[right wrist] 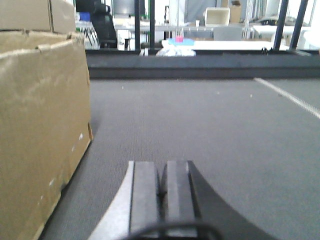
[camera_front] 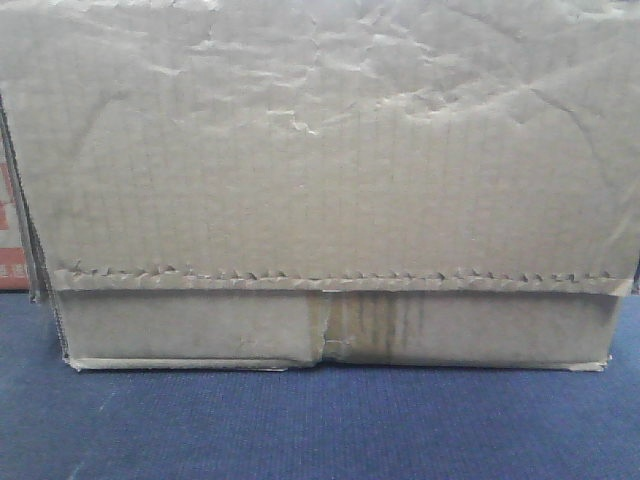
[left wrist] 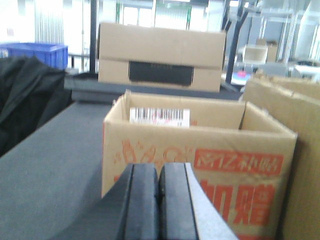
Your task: Stack two boxes on right shelf middle
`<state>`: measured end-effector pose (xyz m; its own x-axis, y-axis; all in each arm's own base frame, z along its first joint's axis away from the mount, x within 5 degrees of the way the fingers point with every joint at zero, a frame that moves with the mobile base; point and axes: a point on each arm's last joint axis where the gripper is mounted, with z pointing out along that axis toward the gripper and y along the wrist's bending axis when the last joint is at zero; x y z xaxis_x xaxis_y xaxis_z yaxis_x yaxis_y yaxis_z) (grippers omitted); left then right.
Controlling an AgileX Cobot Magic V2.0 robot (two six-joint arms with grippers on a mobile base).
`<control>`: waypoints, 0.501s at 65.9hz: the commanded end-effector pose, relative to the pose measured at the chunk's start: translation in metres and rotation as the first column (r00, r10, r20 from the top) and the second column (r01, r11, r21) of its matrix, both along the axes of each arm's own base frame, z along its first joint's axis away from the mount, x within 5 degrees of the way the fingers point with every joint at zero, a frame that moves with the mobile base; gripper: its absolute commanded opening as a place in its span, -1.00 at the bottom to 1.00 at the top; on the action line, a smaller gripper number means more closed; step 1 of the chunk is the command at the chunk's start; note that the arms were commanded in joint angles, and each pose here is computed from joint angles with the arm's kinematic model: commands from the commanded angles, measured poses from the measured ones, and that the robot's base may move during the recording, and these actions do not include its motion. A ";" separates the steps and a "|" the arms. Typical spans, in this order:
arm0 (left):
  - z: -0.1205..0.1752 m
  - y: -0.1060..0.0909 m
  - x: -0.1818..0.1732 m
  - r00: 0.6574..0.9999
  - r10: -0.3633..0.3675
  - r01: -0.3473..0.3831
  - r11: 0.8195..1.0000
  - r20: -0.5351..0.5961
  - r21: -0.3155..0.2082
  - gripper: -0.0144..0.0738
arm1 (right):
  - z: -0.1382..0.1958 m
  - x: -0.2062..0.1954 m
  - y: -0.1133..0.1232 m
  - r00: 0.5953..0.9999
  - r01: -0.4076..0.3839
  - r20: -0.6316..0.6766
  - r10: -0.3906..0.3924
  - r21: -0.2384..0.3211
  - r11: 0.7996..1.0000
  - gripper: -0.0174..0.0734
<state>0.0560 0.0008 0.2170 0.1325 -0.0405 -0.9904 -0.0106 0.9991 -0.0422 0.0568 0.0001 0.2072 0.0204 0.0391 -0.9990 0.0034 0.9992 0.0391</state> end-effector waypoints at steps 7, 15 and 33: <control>0.009 -0.001 -0.002 0.995 -0.008 0.009 1.000 0.096 -0.007 -0.93 | 0.008 -0.001 -0.001 0.996 0.015 0.086 -0.014 -0.009 1.000 -0.96; 0.021 -0.001 -0.005 0.984 -0.012 0.013 1.000 0.180 -0.007 -0.93 | 0.021 -0.003 -0.002 0.982 0.028 0.189 -0.027 -0.007 1.000 -0.96; 0.142 0.000 -0.041 0.956 0.003 -0.003 1.000 0.295 0.000 -0.93 | 0.142 -0.040 0.000 0.920 0.009 0.392 -0.003 -0.013 1.000 -0.96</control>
